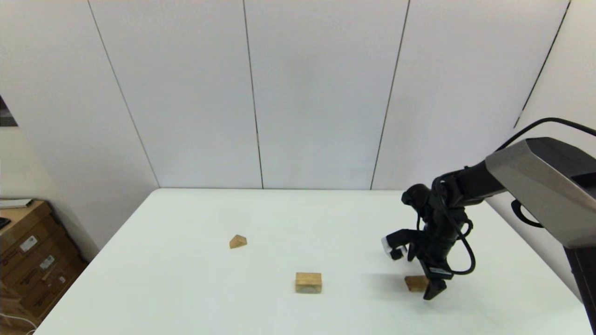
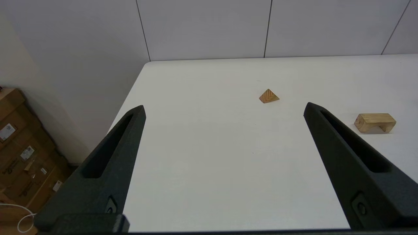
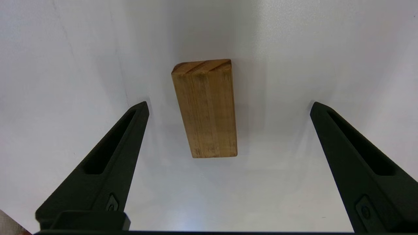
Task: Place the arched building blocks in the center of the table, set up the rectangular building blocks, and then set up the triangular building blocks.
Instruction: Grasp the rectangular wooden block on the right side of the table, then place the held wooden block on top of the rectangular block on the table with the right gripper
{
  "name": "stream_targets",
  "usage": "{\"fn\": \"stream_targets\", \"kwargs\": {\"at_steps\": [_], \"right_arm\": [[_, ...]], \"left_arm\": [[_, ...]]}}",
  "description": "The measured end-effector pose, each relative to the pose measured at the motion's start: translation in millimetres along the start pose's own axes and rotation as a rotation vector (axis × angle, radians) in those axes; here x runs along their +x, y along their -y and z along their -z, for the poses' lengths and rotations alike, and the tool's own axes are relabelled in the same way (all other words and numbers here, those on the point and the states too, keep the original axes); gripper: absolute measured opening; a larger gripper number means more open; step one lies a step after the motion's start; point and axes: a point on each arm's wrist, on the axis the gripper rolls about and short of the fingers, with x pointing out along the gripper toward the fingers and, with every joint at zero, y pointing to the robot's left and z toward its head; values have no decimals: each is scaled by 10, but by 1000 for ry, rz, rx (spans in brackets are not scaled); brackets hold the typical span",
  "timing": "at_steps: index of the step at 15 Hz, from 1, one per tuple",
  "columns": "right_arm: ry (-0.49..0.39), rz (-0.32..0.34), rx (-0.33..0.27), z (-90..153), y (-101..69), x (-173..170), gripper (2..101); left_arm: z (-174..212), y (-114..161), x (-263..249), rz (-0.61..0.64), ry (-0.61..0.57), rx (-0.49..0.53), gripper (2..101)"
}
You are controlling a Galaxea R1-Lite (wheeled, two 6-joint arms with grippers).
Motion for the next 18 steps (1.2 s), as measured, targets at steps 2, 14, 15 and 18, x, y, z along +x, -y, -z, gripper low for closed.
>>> {"fn": "stream_targets", "kwargs": {"at_steps": [2, 14, 15, 18], "right_arm": [[0, 0, -6, 6, 2, 1, 836], [8, 12, 0, -21, -12, -62, 242], [15, 28, -1, -52, -21, -128, 242], [40, 110, 11, -290, -85, -436, 242]], "left_arm": [[0, 0, 0, 0, 0, 0, 978], [0, 0, 0, 0, 0, 0, 978], [0, 0, 0, 0, 0, 0, 978], [0, 0, 0, 0, 0, 0, 978]]}}
